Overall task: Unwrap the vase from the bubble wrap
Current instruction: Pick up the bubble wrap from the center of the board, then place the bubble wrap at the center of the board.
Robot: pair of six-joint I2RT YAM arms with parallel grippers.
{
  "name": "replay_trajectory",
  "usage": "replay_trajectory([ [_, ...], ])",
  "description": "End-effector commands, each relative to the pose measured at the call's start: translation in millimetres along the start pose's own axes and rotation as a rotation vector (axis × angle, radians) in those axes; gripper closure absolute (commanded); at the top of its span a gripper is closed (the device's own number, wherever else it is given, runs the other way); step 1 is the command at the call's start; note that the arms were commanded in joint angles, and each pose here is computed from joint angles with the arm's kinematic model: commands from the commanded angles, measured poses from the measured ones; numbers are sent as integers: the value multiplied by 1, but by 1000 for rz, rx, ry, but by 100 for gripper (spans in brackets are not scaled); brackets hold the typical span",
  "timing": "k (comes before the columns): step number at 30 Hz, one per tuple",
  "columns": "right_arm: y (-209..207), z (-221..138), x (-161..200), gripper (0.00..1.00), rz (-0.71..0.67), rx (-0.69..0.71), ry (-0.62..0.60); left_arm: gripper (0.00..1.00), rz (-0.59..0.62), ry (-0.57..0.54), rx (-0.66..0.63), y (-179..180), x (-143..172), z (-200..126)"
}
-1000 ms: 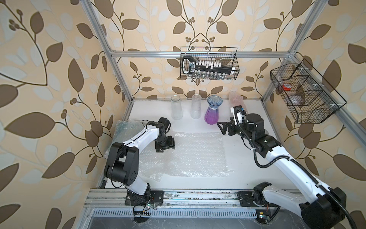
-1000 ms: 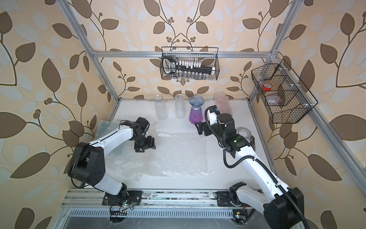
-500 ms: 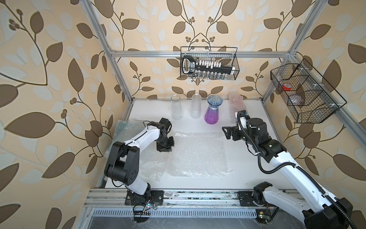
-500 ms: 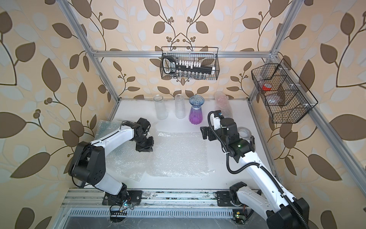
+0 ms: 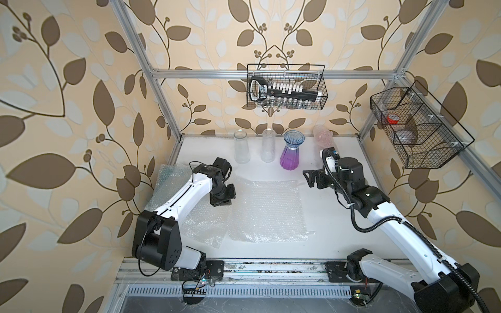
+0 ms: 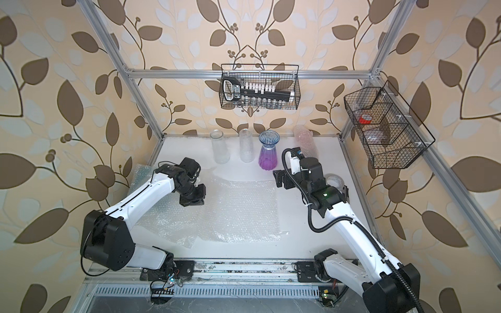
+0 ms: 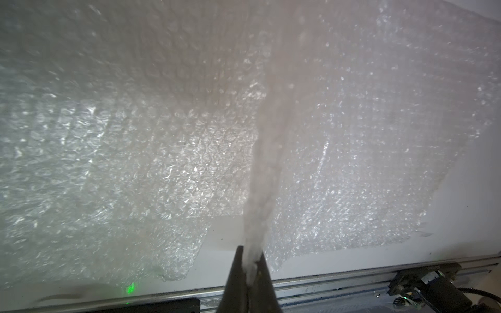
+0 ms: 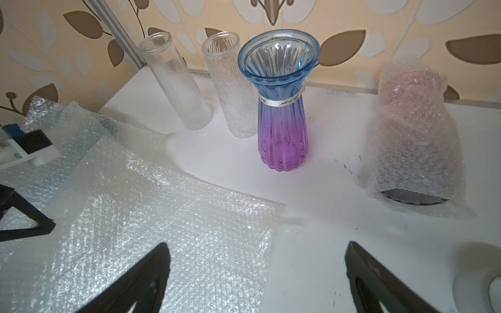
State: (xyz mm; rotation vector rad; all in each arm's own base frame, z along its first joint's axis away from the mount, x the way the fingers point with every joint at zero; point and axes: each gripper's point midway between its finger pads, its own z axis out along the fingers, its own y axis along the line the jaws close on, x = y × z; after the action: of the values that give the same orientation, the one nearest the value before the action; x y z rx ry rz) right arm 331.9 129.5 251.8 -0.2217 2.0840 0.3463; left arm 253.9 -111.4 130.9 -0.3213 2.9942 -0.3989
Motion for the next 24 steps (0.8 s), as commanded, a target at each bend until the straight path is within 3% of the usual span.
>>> replay_trajectory([
  [1,3,-2,-15,1,-14,-15,-19,100,45,-93,-5,-4,-3,-40],
  [7,7,2,-22,1,-33,-34,-9,100,67,-210,-114,15,-12,-81],
  [12,15,4,-29,1,-30,-69,7,100,7,-302,-361,72,-41,-122],
  [17,22,3,-26,1,-15,-109,47,100,-96,-379,-475,121,-69,-151],
  [24,10,-1,-17,1,42,-41,86,100,-222,-368,-583,175,-101,-142],
])
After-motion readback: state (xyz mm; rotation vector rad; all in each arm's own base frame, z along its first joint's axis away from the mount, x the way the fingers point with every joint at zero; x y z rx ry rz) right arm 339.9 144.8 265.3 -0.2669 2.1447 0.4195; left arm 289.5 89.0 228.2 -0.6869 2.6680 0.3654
